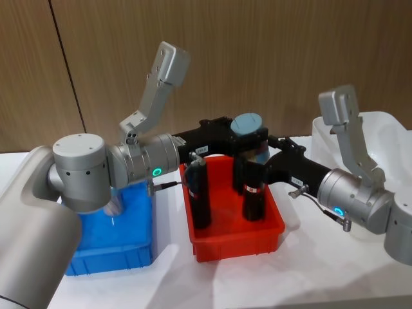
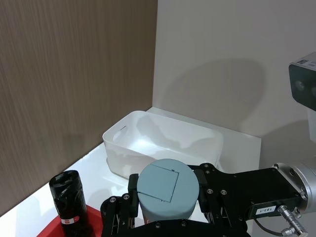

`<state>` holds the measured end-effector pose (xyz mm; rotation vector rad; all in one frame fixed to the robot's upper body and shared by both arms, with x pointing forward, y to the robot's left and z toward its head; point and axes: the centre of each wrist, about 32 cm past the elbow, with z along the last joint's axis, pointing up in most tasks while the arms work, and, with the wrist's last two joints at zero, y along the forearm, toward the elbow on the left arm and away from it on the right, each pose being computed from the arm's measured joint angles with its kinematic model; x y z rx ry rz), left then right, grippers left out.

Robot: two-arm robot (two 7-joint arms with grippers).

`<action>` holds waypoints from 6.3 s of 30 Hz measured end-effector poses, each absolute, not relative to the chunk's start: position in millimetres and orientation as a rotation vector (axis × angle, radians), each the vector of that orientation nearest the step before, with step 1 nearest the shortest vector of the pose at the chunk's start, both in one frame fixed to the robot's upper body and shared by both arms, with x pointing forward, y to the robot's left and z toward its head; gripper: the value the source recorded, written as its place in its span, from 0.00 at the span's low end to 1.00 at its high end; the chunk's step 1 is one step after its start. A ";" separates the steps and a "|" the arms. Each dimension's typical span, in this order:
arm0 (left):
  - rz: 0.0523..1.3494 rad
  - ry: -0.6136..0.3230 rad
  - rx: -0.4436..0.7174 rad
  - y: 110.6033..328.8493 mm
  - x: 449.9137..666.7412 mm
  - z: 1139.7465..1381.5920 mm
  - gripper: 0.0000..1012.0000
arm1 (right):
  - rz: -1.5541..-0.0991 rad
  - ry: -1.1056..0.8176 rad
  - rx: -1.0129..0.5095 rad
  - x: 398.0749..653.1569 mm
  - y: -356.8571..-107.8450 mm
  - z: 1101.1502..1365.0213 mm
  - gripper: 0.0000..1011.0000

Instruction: Pick the cotton swabs from the blue box and place them into the white box.

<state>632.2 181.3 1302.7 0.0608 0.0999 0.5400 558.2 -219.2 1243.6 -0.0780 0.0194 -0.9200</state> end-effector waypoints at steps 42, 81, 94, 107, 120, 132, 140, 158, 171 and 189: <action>0.540 0.100 0.063 181.3 632.2 1302.7 0.99 | -0.911 -0.032 -0.055 553.9 -213.5 1253.1 0.65; 0.540 0.100 0.061 181.3 632.2 1302.8 0.99 | -1.039 0.024 -0.086 560.4 -233.0 1221.3 0.65; 0.540 0.100 0.061 181.3 632.2 1302.8 0.99 | -1.196 0.014 -0.074 569.4 -268.2 1215.3 0.65; 0.540 0.100 0.061 181.3 632.2 1302.8 0.99 | -1.345 0.003 -0.083 583.7 -307.6 1209.9 0.65; 0.540 0.100 0.061 181.3 632.2 1302.8 0.99 | -1.421 0.011 -0.091 593.9 -331.6 1200.9 0.91; 0.540 0.100 0.061 181.3 632.2 1302.8 0.99 | -1.447 0.006 -0.072 595.4 -340.7 1198.3 0.99; 0.540 0.100 0.061 181.3 632.2 1302.8 0.99 | -1.452 0.002 -0.061 594.9 -342.7 1198.1 0.99; 0.653 0.041 0.082 187.0 613.3 1282.2 0.99 | -1.420 -0.025 -0.062 575.6 -327.2 1192.0 0.99; 0.798 -0.044 0.100 192.7 584.6 1256.6 0.99 | -1.369 -0.056 -0.054 542.6 -301.9 1185.4 0.99; 0.984 -0.169 0.098 197.2 537.0 1224.9 0.99 | -1.294 -0.076 -0.021 493.0 -267.1 1183.4 0.99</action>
